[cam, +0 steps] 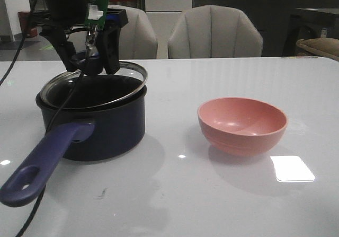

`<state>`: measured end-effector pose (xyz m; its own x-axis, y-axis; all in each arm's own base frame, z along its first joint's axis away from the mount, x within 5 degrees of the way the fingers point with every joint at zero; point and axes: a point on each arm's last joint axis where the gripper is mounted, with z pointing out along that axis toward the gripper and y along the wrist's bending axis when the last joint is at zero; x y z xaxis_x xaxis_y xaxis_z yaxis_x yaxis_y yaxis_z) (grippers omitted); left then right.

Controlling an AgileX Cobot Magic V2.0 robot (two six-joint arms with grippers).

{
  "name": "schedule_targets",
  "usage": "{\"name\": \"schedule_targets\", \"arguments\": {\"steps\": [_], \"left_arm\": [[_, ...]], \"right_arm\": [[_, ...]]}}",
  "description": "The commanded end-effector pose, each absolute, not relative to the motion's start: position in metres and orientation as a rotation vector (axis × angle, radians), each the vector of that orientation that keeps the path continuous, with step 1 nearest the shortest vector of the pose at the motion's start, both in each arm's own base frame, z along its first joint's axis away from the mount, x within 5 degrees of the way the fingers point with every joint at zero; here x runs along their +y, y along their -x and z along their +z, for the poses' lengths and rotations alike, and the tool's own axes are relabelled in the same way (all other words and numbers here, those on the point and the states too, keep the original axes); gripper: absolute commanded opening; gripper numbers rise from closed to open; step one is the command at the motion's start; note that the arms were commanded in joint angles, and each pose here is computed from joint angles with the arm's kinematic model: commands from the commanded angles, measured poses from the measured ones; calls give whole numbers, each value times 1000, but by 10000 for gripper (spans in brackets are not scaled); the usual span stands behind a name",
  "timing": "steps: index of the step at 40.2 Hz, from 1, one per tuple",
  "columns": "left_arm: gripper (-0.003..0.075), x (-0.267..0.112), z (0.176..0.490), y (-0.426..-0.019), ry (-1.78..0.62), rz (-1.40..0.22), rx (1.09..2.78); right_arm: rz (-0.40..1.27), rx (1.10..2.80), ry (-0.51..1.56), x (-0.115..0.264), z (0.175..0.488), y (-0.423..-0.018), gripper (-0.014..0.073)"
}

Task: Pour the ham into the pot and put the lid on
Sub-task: 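Lower the lid onto the pot with the left gripper and release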

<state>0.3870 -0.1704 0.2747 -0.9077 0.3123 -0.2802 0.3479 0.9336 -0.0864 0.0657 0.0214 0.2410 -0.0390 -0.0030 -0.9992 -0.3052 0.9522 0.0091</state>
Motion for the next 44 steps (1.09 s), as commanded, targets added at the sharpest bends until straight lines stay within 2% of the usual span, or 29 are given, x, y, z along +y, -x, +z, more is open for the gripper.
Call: {"name": "schedule_targets", "arguments": {"steps": [1,11,29,35,44], "left_arm": [[421,-168,305,-381,-501,-174,2756],[433,-166,306,-381,-507,-152,2768],[597,-169,291,-386,-512,-148,2806],[612,-169,304,-387,-511,-153,2786],[571,-169,342,-387,-495,-185,2683]], "right_arm": [[250,1495,214,20,258,-66,146],[250,1495,214,20,258,-66,146],[250,1495,214,20,258,-66,146],[250,1495,214,20,258,-66,146],[250,1495,214,20,258,-66,146]]}}
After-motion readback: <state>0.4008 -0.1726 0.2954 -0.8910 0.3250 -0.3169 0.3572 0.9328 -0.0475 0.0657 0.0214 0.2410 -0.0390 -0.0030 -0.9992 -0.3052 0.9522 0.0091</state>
